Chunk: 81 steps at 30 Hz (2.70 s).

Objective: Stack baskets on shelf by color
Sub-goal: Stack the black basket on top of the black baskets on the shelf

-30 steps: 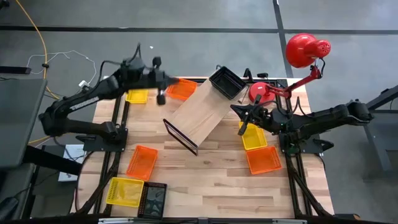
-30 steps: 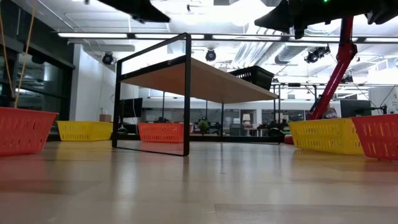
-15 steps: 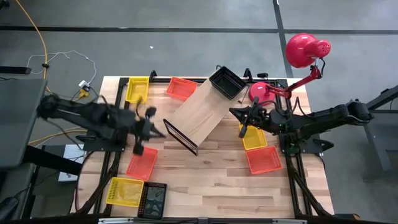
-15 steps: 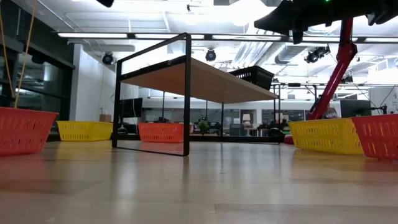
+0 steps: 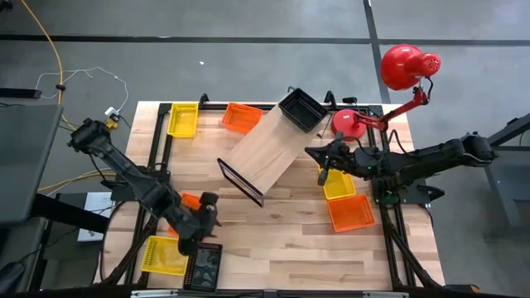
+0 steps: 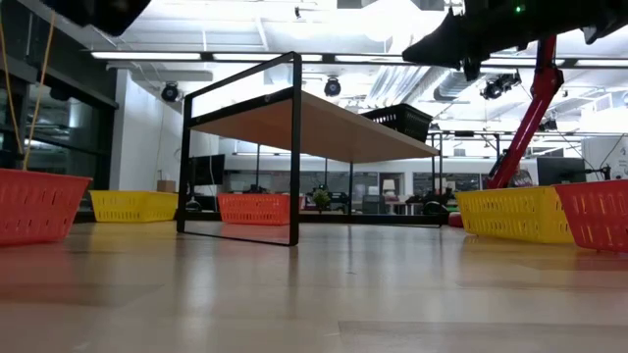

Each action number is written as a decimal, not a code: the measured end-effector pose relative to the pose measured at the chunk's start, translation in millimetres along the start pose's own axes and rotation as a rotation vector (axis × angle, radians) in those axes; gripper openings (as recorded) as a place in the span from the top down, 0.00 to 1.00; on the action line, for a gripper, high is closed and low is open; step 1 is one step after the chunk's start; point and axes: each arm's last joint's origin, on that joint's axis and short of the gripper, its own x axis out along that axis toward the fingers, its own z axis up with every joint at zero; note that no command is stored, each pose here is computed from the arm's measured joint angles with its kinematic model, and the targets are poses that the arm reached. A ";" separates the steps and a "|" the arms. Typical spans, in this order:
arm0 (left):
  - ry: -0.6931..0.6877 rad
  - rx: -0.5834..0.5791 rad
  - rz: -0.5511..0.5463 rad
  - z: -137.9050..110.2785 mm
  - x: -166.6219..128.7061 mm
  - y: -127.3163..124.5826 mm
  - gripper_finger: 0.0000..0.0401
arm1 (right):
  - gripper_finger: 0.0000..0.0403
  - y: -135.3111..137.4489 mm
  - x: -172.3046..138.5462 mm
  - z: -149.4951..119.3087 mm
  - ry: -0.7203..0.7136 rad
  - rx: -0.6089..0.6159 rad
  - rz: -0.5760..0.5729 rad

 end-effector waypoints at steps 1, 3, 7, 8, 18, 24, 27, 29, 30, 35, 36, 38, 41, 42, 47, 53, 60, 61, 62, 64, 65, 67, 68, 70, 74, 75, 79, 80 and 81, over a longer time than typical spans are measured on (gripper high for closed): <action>0.014 -0.015 -0.017 -0.7 4.0 -2.8 0.58 | 1.00 0.0 0.0 -0.5 0.005 0.006 0.000; 0.038 -0.059 -0.054 -1.2 12.4 -6.8 0.53 | 1.00 0.0 0.0 -1.1 0.010 0.010 0.001; 0.078 -0.146 -0.090 -2.2 26.6 -11.3 0.47 | 1.00 -0.1 0.0 -2.6 0.025 0.005 0.002; 0.095 -0.165 -0.093 -3.3 30.4 -12.1 0.46 | 1.00 -0.1 0.0 -3.0 0.029 0.003 0.002; 0.267 -0.159 -0.050 -24.8 62.3 -28.7 0.45 | 1.00 -0.3 -0.2 -6.2 0.059 0.005 0.000; 0.329 -0.131 -0.016 -36.3 77.7 -37.1 0.46 | 1.00 -0.3 -0.2 -6.2 0.059 0.005 0.000; 0.363 -0.132 0.005 -41.6 86.8 -37.7 0.46 | 1.00 -0.3 -0.2 -6.2 0.060 0.005 0.000; 0.385 -0.129 0.017 -45.1 92.6 -37.9 0.46 | 1.00 -0.3 -0.2 -6.2 0.060 0.005 0.000; 0.394 -0.127 0.024 -46.5 94.8 -37.7 0.46 | 1.00 -0.3 -0.2 -6.2 0.059 0.005 0.000; 0.400 -0.110 0.026 -47.4 96.8 -37.3 0.55 | 1.00 -0.3 -0.2 -6.2 0.059 0.005 0.000; 0.397 -0.102 0.023 -46.9 96.1 -37.3 0.59 | 1.00 -0.3 -0.2 -6.2 0.059 0.005 0.000; 0.387 -0.086 0.015 -44.1 93.6 -36.8 0.70 | 1.00 -0.3 -0.2 -6.2 0.059 0.005 0.000; 0.381 -0.036 0.006 -34.1 90.8 -36.4 0.92 | 1.00 -0.3 -0.2 -6.2 0.059 0.005 0.000; 0.375 -0.015 0.000 -29.5 89.0 -36.7 0.96 | 1.00 -0.4 -0.2 -6.3 0.060 0.004 0.000; 0.349 0.089 -0.015 3.5 75.6 -31.9 0.98 | 1.00 -0.4 -0.2 -6.5 0.062 0.003 0.000; 0.265 0.144 -0.016 51.7 28.5 -18.5 1.00 | 1.00 0.1 -0.3 -7.5 0.072 -0.001 0.016; 0.006 0.207 0.165 98.6 -53.4 17.0 1.00 | 1.00 1.0 -0.7 -10.1 0.102 0.016 0.054; -0.026 0.211 0.219 103.6 -63.7 25.7 1.00 | 1.00 1.5 -0.8 -10.0 0.104 0.022 0.075; -0.066 0.209 0.277 108.9 -74.6 35.2 1.00 | 1.00 1.9 -1.6 -9.7 0.107 0.025 0.102; -0.111 0.203 0.403 114.1 -92.7 55.6 1.00 | 1.00 3.5 -2.7 -7.7 0.098 0.035 0.167; -0.142 0.185 0.463 117.9 -100.0 67.2 1.00 | 1.00 4.4 -4.3 -7.3 0.104 0.035 0.203; -0.212 0.130 0.558 124.5 -113.0 92.7 1.00 | 1.00 6.6 -6.8 -5.7 0.097 0.038 0.250; -0.234 0.098 0.598 125.9 -117.5 106.3 1.00 | 1.00 8.1 -8.2 -5.1 0.095 0.031 0.266; -0.313 0.011 0.662 131.6 -124.8 134.1 1.00 | 1.00 10.7 -12.1 -4.1 0.090 0.014 0.287; -0.442 -0.157 0.741 133.9 -136.5 190.2 1.00 | 1.00 15.1 -17.6 -2.0 0.072 -0.018 0.308; -0.488 -0.199 0.745 134.7 -138.9 203.7 1.00 | 1.00 16.2 -18.6 -0.7 0.063 -0.020 0.310; -0.616 -0.346 0.712 133.4 -136.0 249.9 1.00 | 1.00 17.7 -24.6 1.5 0.051 -0.030 0.302; -0.634 -0.375 0.707 132.3 -134.4 259.1 1.00 | 1.00 17.8 -26.1 1.4 0.054 -0.034 0.299; -0.657 -0.399 0.706 132.1 -132.8 267.3 1.00 | 1.00 18.1 -26.8 2.4 0.047 -0.031 0.297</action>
